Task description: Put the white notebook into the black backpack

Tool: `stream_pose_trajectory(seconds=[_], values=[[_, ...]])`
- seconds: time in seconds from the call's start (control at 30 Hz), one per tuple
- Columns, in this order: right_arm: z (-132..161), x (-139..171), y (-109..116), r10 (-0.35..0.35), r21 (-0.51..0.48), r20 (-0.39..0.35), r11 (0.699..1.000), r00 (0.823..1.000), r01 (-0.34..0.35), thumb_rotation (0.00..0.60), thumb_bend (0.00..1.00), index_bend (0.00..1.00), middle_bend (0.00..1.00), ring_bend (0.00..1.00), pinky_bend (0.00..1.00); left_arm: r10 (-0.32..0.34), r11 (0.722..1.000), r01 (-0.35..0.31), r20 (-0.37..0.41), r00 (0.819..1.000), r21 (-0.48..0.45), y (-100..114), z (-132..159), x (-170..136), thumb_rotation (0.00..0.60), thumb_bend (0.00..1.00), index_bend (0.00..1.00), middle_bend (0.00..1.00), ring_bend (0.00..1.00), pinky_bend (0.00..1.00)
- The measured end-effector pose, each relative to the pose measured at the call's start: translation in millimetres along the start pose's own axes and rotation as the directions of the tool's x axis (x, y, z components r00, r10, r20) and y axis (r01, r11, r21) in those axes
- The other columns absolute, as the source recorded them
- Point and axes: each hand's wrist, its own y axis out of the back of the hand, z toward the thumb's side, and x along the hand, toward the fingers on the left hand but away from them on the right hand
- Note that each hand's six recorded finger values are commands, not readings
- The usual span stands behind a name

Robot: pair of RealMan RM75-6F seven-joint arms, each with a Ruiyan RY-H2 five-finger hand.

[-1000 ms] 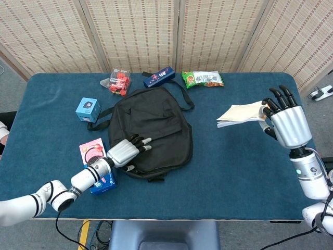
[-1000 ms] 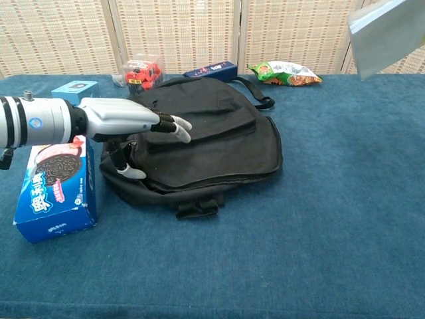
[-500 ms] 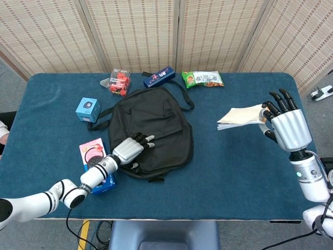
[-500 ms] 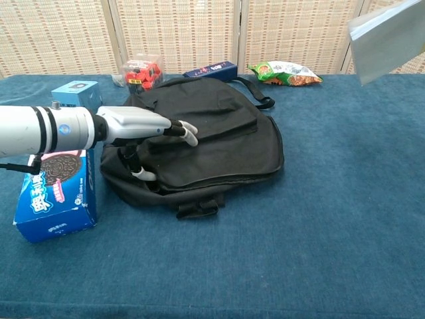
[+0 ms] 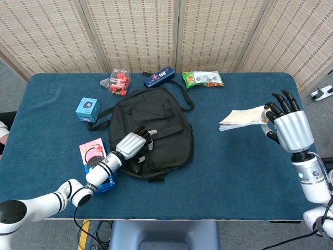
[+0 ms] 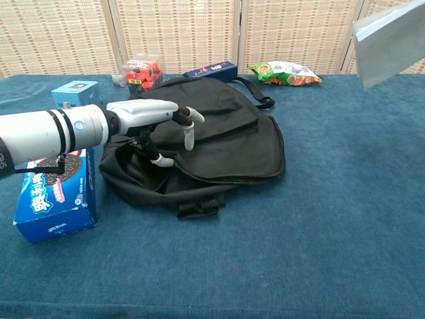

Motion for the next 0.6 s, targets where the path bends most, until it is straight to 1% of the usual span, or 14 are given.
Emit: stream_pose_trajectory(seconds=[0.23,0.33,0.43,0.6], values=[[1,-2,-1,-0.006,-0.008,-0.002,1.0,1.0,0.006,0.6,0.51,0.6,0.42,0.18,0.13,0.021,0.999,-0.021,0.004,1.0,-0.031,0,-3,1,0.6,0.49,0.77,0.31,0.26,0.0],[1,-2,0,-0.016,-0.012,-0.003,1.0,1.0,0.016,0.6,0.51,0.6,0.42,0.18,0.13,0.045,0.998,-0.045,0.005,0.999,-0.045,3,-3,1,0.6,0.52,0.82,0.36,0.3,0.02],[1,-2,4,-0.031,-0.021,-0.006,0.999,1.0,0.031,0.6,0.51,0.61,0.42,0.18,0.13,0.084,0.994,-0.084,-0.005,0.996,-0.075,11,-5,1,0.6,0.53,0.83,0.38,0.32,0.03],[9,-1,16,-0.069,-0.062,-0.028,0.996,0.997,0.067,0.6,0.51,0.61,0.42,0.18,0.13,0.154,0.976,-0.161,-0.057,0.986,-0.146,33,-16,0,0.6,0.53,0.83,0.39,0.32,0.05]])
